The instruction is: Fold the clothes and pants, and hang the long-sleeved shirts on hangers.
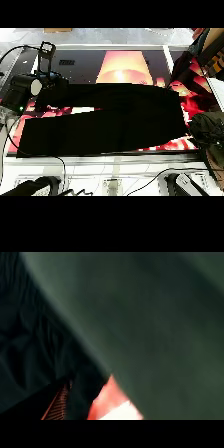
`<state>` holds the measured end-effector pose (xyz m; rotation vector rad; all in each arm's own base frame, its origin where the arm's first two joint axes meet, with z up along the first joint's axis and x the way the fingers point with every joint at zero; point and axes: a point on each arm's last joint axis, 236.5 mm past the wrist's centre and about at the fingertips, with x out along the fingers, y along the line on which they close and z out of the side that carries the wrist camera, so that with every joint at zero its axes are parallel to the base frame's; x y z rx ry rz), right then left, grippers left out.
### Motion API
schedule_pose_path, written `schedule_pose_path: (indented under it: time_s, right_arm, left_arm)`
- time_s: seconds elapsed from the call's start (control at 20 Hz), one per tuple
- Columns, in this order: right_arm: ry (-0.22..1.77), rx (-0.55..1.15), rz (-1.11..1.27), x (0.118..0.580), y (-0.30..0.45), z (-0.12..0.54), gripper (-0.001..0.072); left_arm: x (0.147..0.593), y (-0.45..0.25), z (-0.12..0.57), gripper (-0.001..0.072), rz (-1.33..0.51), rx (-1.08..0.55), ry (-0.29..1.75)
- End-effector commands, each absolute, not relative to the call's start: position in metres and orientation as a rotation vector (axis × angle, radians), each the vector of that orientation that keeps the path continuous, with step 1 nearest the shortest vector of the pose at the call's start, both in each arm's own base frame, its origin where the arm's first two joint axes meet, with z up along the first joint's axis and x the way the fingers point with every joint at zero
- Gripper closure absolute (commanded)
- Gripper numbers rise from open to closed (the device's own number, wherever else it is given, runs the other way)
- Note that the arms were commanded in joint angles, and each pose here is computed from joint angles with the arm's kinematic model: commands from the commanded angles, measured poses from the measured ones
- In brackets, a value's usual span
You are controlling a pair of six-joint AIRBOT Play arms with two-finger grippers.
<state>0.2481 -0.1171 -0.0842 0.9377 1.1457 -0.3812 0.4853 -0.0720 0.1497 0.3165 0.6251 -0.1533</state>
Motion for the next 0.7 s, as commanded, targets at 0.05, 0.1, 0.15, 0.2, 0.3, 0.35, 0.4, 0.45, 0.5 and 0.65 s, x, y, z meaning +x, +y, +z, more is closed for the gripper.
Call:
schedule_pose_path:
  time_s: [0.05,0.1,0.15,0.2,0.3,0.35,0.4,0.45,0.5,0.65]
  right_arm:
    - [1.095,0.939,-0.405,0.262,-0.132,-0.1,0.0228]
    - [1.105,0.955,-0.411,0.262,-0.132,-0.105,0.0228]
    - [1.117,0.973,-0.411,0.261,-0.13,-0.109,0.0228]
    - [1.126,0.99,-0.409,0.261,-0.128,-0.113,0.0228]
    - [1.142,0.994,-0.403,0.26,-0.126,-0.119,0.0258]
    - [1.132,0.98,-0.399,0.262,-0.128,-0.119,0.0339]
    - [1.118,0.974,-0.383,0.265,-0.128,-0.117,0.0401]
    - [1.105,0.98,-0.368,0.269,-0.126,-0.115,0.0492]
    - [1.095,0.99,-0.359,0.272,-0.125,-0.113,0.0606]
    - [1.108,0.988,-0.278,0.273,-0.111,-0.102,0.0693]
  left_arm:
    - [0.493,-0.075,0.16,0.0687,-0.156,0.317,0.567]
    - [0.493,-0.075,0.16,0.0687,-0.156,0.317,0.567]
    - [0.493,-0.075,0.16,0.0687,-0.156,0.317,0.566]
    - [0.493,-0.075,0.16,0.0686,-0.156,0.317,0.567]
    - [0.493,-0.075,0.16,0.0683,-0.156,0.317,0.567]
    - [0.493,-0.075,0.16,0.0567,-0.156,0.317,0.567]
    - [0.493,-0.075,0.16,0.0236,-0.156,0.317,0.567]
    - [0.493,-0.075,0.16,0.0056,-0.156,0.316,0.567]
    - [0.493,-0.075,0.16,0.0094,-0.156,0.317,0.569]
    - [0.492,-0.07,0.158,0.0455,-0.145,0.325,0.583]
